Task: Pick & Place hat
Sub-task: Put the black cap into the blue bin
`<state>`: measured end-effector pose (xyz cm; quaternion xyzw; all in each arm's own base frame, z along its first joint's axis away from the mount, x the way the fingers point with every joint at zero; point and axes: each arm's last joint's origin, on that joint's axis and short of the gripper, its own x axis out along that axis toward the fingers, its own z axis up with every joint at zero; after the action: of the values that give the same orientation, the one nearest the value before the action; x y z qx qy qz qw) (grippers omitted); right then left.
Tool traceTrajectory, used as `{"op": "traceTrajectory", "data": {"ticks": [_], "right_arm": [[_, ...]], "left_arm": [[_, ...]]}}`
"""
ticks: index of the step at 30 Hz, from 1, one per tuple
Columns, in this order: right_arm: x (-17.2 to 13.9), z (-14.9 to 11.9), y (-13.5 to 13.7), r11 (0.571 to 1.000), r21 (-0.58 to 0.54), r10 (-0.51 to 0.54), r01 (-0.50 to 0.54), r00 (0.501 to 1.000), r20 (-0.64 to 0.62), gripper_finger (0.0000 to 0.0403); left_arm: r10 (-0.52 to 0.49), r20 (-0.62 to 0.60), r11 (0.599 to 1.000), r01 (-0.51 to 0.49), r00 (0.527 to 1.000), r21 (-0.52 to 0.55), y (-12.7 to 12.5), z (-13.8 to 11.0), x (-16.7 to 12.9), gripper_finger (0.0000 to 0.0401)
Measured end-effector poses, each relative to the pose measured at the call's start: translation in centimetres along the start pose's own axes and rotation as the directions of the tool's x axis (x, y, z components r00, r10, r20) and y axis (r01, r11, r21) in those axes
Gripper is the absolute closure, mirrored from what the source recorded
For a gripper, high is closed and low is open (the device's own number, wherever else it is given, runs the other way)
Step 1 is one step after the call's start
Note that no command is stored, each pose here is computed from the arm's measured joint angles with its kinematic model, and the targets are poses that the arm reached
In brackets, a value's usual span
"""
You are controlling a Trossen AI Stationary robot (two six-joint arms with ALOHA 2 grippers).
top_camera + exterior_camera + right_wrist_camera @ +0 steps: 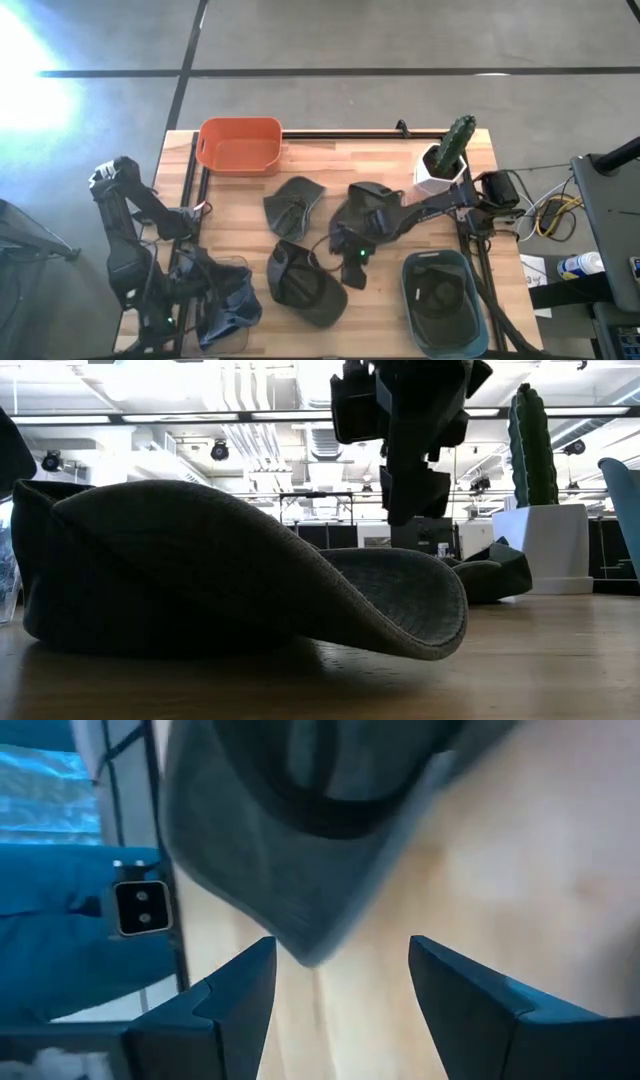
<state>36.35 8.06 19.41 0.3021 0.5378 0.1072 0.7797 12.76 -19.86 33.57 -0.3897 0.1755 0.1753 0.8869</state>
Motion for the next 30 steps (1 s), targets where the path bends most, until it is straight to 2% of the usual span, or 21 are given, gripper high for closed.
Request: {"op": "traceTrajectory", "data": {"ticks": [3, 11, 13, 17, 23, 26, 30], "right_arm": [[1.2, 0.0, 0.3, 1.000, 0.013, 0.015, -0.015, 1.000, 0.016, 0.0179], [3.8, -0.1, -0.8, 0.991, 0.048, -0.124, 0.121, 0.990, 0.069, 0.0179], [4.5, 0.0, -1.1, 0.992, 0.075, -0.108, 0.103, 0.992, 0.061, 0.0179], [6.2, 0.2, -1.2, 0.994, 0.108, -0.009, 0.005, 0.999, 0.032, 0.0179], [8.0, 0.0, -1.8, 0.976, 0.218, 0.019, -0.020, 1.000, 0.004, 0.0180], [7.7, 0.0, -1.5, 0.976, 0.217, 0.017, -0.019, 1.000, 0.010, 0.0200], [6.3, 0.0, -0.8, 0.976, 0.213, 0.030, -0.032, 0.999, 0.014, 0.0272]], "left_arm": [[-0.010, -0.005, 1.000, 0.009, 1.000, -0.018, 0.2, -0.6, 0.3, 0.0208], [-0.018, -0.024, 1.000, 0.018, 1.000, -0.010, 0.1, -1.0, 0.5, 0.0208], [-0.017, -0.033, 1.000, 0.017, 0.999, -0.003, 0.1, -1.0, 0.5, 0.0208], [-0.016, -0.039, 1.000, 0.017, 0.999, 0.024, 0.1, -1.1, 0.5, 0.0208], [-0.011, -0.059, 0.998, 0.015, 0.998, 0.067, 0.1, -1.1, 0.5, 0.0208], [-0.009, -0.071, 0.996, 0.015, 0.997, 0.086, 0.1, -1.2, 0.5, 0.0208], [-0.005, -0.093, 0.996, 0.014, 0.996, 0.093, 0.2, -1.3, 0.5, 0.0208]]}}
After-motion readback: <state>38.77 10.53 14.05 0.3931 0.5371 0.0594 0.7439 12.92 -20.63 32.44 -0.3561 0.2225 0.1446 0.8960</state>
